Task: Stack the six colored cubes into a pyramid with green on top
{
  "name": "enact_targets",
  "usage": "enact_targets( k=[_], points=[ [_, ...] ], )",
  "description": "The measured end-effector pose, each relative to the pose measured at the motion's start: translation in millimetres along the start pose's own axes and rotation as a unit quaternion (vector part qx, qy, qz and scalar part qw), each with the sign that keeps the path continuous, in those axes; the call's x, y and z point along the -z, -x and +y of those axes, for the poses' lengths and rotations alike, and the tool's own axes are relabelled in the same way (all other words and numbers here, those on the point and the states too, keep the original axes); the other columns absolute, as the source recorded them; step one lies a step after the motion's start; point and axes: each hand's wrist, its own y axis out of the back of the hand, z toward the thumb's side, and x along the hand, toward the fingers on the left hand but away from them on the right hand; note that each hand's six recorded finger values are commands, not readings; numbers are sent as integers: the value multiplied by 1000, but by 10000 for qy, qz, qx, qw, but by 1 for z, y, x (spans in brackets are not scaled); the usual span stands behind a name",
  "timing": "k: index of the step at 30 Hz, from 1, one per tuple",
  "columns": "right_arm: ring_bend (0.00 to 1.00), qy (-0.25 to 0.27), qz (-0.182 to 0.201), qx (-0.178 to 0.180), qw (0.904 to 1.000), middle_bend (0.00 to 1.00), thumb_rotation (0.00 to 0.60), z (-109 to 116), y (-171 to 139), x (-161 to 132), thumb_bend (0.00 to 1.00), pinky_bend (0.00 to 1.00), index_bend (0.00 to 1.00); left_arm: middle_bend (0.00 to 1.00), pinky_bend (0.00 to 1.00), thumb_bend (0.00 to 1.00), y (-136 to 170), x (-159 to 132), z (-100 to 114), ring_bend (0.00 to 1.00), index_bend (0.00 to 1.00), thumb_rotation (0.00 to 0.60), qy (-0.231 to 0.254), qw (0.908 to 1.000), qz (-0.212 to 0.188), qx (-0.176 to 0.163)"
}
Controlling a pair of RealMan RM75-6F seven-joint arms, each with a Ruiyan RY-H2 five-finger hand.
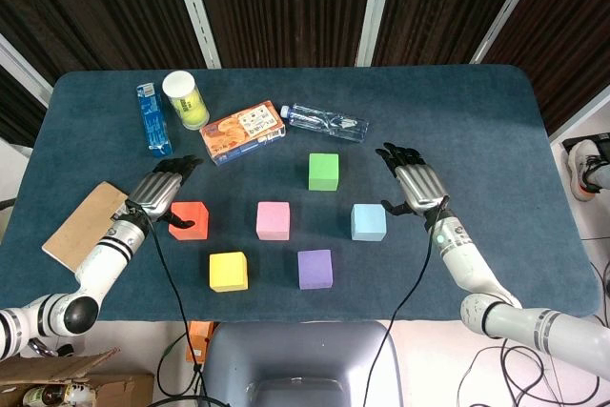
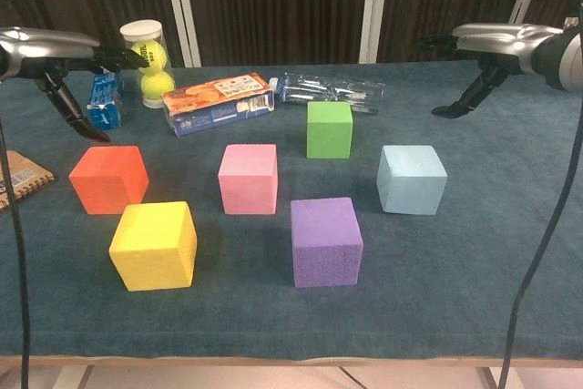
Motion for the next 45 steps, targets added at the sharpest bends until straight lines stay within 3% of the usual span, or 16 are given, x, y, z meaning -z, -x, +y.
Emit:
enact_targets(
  k=[8,11,14,20,27,35,45],
  points=[
    [0,32,6,-127,9999,0,600,-3,-6,-3,236,0,0,0,52,12,6,2,0,0,22,600,-64,10000,-15,-38],
    [0,-34,43,-100,9999,0,600,-1,-20,1,236,0,0,0,52,77,20,5,-7,0,30,600,-213,9998,-59,-6],
    [0,-110,117,-11,9999,0,600,2,-44,11,237,0,0,0,52,136,40,12,-15,0,40,600,-480,9988,-79,-78],
    [0,-283,373,189,9987,0,600,6,-105,33,237,0,0,0,52,57,69,29,-33,0,51,600,-699,9969,61,-359],
    [0,-4,426,225,9988,0,600,13,-157,56,237,0,0,0,52,57,59,41,-55,0,74,600,-564,9970,319,-416],
    [0,96,409,-4,9991,0,600,11,-164,61,236,0,0,0,54,109,35,56,-65,0,130,600,-232,9973,644,-262],
    [0,133,278,-192,9993,0,600,9,-157,66,236,0,0,0,54,159,16,47,-76,0,191,599,179,9981,580,59]
  ],
)
